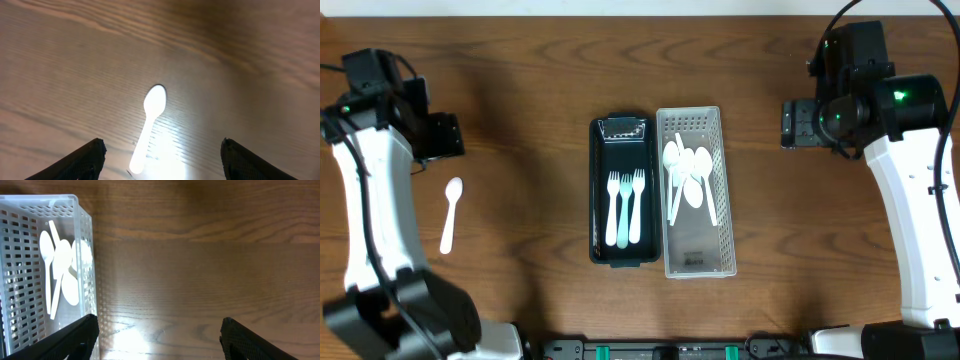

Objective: Pack container
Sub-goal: 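Move the left gripper over the white spoon and grasp it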

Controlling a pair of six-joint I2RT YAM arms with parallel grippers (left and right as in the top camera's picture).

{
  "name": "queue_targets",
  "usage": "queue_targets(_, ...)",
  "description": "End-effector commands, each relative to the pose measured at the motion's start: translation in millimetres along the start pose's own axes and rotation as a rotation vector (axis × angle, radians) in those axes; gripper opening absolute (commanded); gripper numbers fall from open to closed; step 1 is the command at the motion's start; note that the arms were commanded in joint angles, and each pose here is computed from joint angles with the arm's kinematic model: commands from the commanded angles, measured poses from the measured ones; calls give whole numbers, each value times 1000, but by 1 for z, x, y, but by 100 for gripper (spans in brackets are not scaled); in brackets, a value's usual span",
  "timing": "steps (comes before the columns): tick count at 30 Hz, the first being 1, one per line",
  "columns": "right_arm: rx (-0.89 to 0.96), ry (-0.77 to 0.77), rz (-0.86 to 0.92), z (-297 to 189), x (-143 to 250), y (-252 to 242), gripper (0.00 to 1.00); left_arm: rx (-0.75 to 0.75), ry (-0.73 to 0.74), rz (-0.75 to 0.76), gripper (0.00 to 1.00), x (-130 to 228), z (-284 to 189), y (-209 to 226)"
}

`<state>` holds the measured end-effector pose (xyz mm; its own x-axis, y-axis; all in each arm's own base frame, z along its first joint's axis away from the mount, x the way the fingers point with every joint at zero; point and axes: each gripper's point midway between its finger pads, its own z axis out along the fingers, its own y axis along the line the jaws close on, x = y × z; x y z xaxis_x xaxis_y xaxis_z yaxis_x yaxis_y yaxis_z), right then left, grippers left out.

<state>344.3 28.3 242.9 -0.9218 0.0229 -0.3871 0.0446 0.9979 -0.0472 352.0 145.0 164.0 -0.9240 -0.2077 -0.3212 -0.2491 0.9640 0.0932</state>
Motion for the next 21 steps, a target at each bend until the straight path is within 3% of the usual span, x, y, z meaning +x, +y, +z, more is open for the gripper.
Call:
queue_targets(1,16,16,-6,4,2,-4,82,44,85,69,77,9,34,3)
queue_targets(9,17,22,-7,4,3,-4,82,67,227,49,77,27,100,12)
queue_targets(21,17,24,-7,4,4,-4,82,100,362,61,77,54,150,8)
